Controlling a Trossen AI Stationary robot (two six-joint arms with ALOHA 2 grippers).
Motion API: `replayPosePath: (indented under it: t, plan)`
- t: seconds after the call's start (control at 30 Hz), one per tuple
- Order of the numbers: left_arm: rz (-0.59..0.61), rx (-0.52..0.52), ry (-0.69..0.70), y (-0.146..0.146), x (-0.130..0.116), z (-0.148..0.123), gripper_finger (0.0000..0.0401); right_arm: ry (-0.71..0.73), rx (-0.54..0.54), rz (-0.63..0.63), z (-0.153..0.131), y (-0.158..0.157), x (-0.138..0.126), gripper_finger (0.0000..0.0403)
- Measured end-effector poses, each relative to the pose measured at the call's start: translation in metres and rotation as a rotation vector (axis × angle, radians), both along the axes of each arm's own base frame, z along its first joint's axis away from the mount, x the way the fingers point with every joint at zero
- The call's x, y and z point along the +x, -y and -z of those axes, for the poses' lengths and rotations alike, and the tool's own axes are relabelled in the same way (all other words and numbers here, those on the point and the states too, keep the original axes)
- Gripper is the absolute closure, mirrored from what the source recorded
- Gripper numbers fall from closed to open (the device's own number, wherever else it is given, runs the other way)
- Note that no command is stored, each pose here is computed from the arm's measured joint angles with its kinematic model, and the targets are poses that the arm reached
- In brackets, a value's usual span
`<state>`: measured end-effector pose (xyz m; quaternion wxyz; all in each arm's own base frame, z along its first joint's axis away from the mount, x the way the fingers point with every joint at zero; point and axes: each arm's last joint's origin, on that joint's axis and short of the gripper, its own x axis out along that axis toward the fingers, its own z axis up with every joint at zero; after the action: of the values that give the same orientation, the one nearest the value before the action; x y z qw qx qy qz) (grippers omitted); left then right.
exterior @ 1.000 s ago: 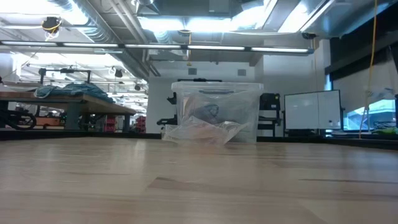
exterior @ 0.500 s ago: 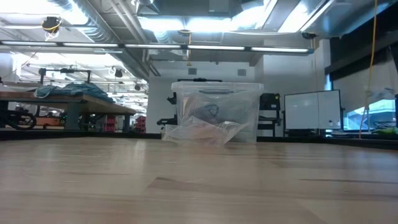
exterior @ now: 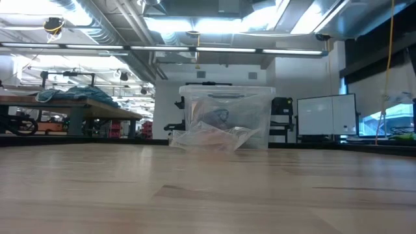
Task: Roll bandage
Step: Roll the blue bandage
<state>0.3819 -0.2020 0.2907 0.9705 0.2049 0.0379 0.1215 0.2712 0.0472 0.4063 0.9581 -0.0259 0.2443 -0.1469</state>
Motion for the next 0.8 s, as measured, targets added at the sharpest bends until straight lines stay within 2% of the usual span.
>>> replayPosePath:
  t: [0.17, 0.3, 0.47, 0.67, 0.8]
  plan:
    - [-0.025, -0.066, -0.038, -0.008, 0.003, 0.007, 0.0401, -0.103, 0.132, -0.025, 0.032, 0.02, 0.012, 0.0235]
    - [-0.042, -0.114, -0.055, -0.012, 0.005, 0.011, 0.0397, -0.162, 0.206, -0.037, 0.041, 0.027, 0.012, 0.0205]
    - [-0.071, -0.176, -0.083, -0.02, 0.008, 0.016, 0.0397, -0.169, 0.22, -0.045, 0.041, 0.026, 0.011, 0.0197]
    - [-0.113, -0.227, -0.138, -0.029, 0.009, 0.025, 0.0397, -0.143, 0.266, 0.007, 0.041, 0.026, 0.012, 0.0196]
    - [-0.125, -0.25, -0.149, -0.03, 0.009, 0.027, 0.0394, -0.162, 0.271, 0.045, 0.057, 0.026, 0.018, 0.0196]
